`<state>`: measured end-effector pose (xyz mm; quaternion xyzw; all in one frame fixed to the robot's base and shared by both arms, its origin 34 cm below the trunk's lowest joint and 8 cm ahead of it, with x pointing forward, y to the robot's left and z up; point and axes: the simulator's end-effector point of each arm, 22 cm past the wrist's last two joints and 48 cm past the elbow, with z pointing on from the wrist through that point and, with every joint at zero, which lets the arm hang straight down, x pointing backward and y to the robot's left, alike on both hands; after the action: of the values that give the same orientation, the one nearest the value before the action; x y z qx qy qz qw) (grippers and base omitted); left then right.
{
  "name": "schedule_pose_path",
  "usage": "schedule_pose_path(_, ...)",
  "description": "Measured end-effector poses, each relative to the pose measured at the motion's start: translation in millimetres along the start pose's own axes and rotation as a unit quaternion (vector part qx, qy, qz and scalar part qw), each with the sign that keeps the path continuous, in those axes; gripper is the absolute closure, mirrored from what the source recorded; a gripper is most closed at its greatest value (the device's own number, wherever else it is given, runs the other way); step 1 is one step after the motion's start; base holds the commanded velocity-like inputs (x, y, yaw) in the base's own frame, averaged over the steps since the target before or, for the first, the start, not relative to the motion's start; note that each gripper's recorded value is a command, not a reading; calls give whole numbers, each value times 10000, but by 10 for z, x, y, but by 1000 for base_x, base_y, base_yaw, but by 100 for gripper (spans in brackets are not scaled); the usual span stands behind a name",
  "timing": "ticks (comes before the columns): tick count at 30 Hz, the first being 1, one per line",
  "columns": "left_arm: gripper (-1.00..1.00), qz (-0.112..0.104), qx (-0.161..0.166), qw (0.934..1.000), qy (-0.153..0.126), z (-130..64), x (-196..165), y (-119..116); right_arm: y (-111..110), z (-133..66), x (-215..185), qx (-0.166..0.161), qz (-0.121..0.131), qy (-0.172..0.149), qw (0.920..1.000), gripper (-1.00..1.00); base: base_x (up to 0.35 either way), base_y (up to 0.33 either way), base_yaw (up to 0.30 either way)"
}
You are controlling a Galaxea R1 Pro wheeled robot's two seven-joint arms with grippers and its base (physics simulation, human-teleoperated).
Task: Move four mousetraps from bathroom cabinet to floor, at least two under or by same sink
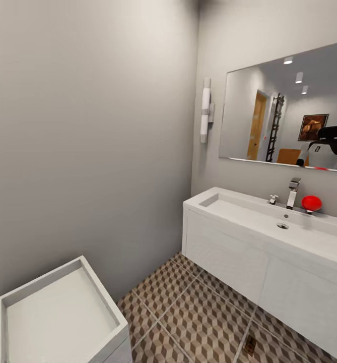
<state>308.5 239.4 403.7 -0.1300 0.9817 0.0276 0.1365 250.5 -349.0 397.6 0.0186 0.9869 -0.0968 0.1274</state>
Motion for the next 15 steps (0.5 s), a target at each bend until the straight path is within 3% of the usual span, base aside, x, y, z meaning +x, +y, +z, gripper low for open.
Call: schedule_pose_path(15,-100,-4,15,10000,-30,-6,-26,-14,-2,-1,-27,0,3,-32,10000,-100,0,0,287)
